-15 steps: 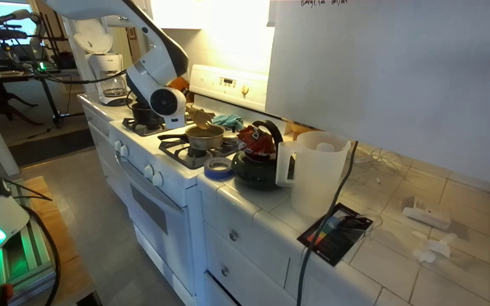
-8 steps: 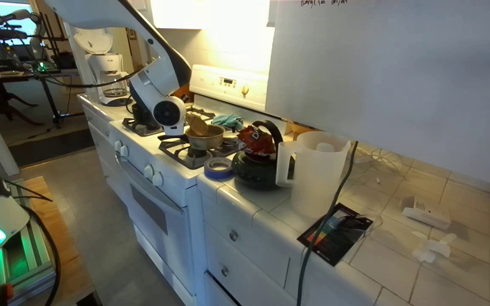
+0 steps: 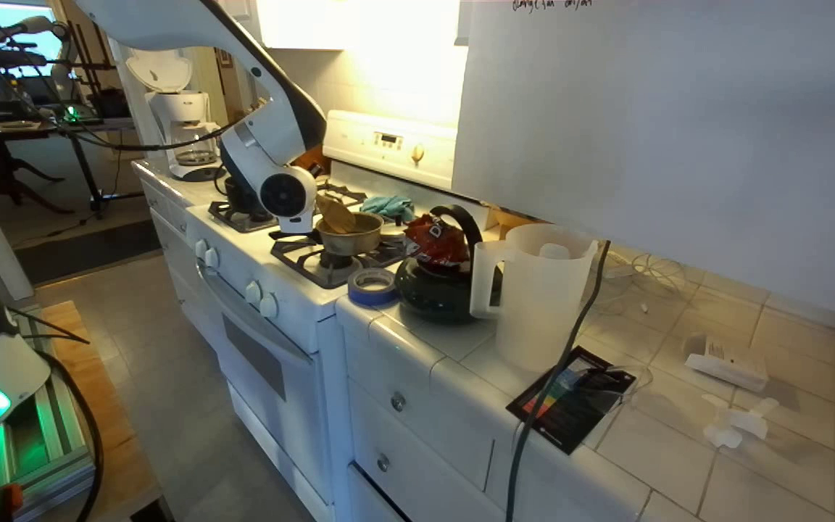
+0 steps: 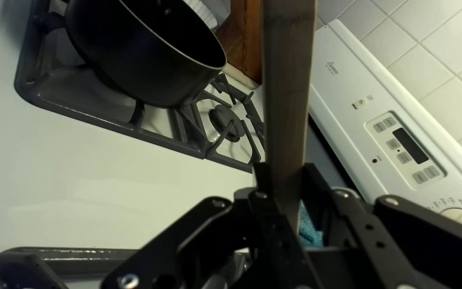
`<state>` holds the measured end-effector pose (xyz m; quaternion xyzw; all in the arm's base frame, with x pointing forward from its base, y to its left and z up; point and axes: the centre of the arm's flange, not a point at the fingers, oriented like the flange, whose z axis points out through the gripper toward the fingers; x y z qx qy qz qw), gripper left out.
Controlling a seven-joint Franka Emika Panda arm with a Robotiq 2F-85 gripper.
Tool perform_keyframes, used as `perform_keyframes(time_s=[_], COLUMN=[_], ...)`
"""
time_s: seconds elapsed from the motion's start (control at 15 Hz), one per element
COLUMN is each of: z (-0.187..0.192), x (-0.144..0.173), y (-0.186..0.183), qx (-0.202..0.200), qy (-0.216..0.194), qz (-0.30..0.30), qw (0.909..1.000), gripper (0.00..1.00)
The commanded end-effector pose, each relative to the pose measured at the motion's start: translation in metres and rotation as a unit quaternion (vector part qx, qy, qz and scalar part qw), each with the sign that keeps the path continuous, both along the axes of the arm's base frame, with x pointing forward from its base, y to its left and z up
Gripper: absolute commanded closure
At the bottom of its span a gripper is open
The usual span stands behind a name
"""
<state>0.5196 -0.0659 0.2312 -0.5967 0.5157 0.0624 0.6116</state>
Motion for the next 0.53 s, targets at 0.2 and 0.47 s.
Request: perform_keyframes(time_s=[0.2, 0.47], z=[-0.012, -0.021], x=[-0.009, 0.005], y=[-0.030, -0.054], qx=[0.005, 0.009], qy=[0.014, 0.016], qz=[-0.038, -0.035], qw=[0.9992, 0.9992], gripper=[0.94, 0.94])
